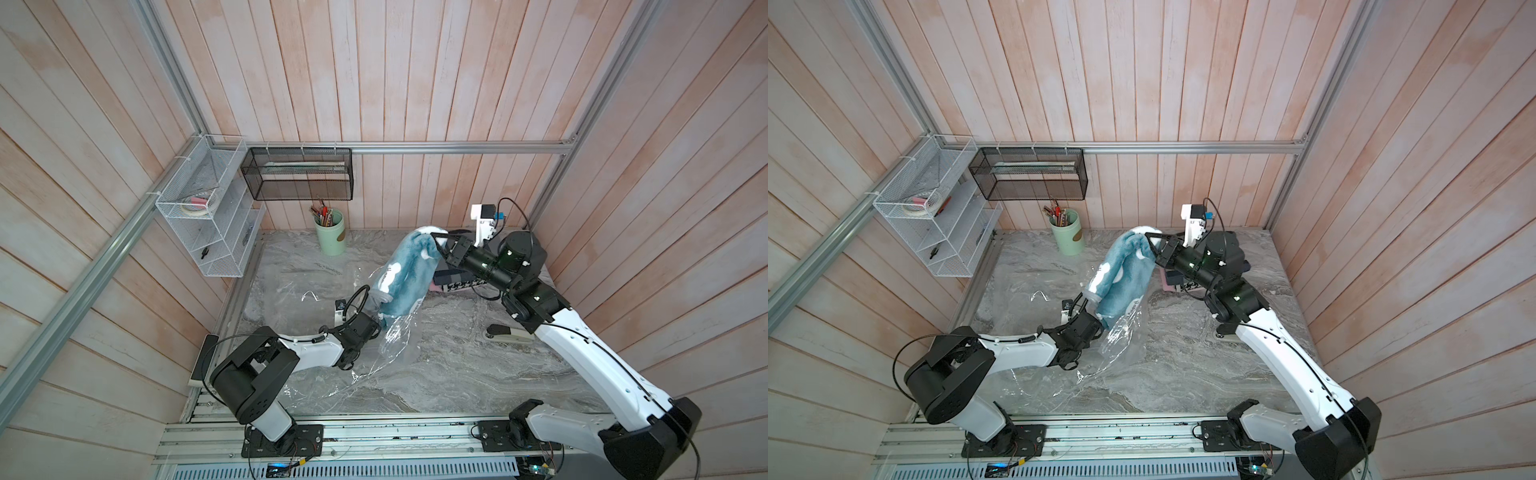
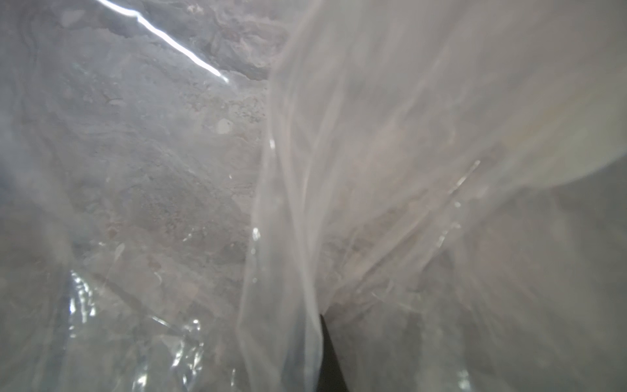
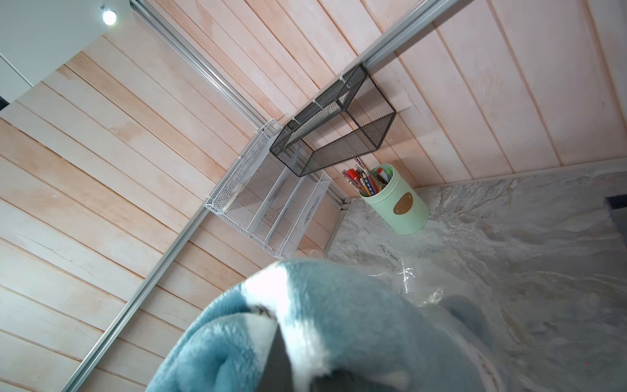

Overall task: Take the blanket out of the vacuum bag
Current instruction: Take out the blanket from the vacuum bag, then place the blanket at the center of the board.

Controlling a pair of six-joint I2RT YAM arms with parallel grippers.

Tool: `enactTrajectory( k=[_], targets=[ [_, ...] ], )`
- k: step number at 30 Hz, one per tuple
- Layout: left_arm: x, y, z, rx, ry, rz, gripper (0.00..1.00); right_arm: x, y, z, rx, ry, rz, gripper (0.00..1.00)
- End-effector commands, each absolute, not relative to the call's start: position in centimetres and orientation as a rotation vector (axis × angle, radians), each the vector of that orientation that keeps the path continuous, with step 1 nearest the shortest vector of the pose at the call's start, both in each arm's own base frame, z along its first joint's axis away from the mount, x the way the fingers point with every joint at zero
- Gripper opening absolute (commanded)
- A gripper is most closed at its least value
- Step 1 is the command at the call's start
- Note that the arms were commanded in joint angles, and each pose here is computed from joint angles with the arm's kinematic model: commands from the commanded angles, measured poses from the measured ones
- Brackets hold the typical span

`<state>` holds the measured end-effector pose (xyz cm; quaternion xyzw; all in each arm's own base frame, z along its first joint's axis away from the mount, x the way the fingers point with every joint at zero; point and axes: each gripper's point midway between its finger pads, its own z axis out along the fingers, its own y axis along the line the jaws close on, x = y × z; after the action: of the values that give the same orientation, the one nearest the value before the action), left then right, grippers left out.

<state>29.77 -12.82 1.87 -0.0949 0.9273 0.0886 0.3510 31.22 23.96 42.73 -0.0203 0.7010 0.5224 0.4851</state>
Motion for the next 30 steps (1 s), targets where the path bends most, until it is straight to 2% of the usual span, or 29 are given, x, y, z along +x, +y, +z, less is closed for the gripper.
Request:
enactTrajectory(
  k=[1,5,10,20,30],
  targets=[
    [27.9,-9.0,1.2,-0.407,2.418,0.412,0.00,29.8,21.5,46.3,-0.072,1.578,1.220,0.00],
    [27.8,-6.7,3.1,-0.564,2.345,0.504,0.00,28.8,20.3,42.9,-0.051,1.634,1.207,0.00],
    [26.6,-3.2,7.1,-0.783,2.172,0.696,0.00,26.8,19.1,35.8,-0.006,1.756,1.195,0.00],
    [25.5,-0.8,12.8,-0.913,1.918,1.043,0.00,23.1,17.4,25.2,0.129,1.943,1.218,0.00],
    [27.1,-2.3,12.1,-0.866,1.976,0.991,0.00,24.3,15.7,18.5,0.183,2.105,0.985,0.00]
  ],
)
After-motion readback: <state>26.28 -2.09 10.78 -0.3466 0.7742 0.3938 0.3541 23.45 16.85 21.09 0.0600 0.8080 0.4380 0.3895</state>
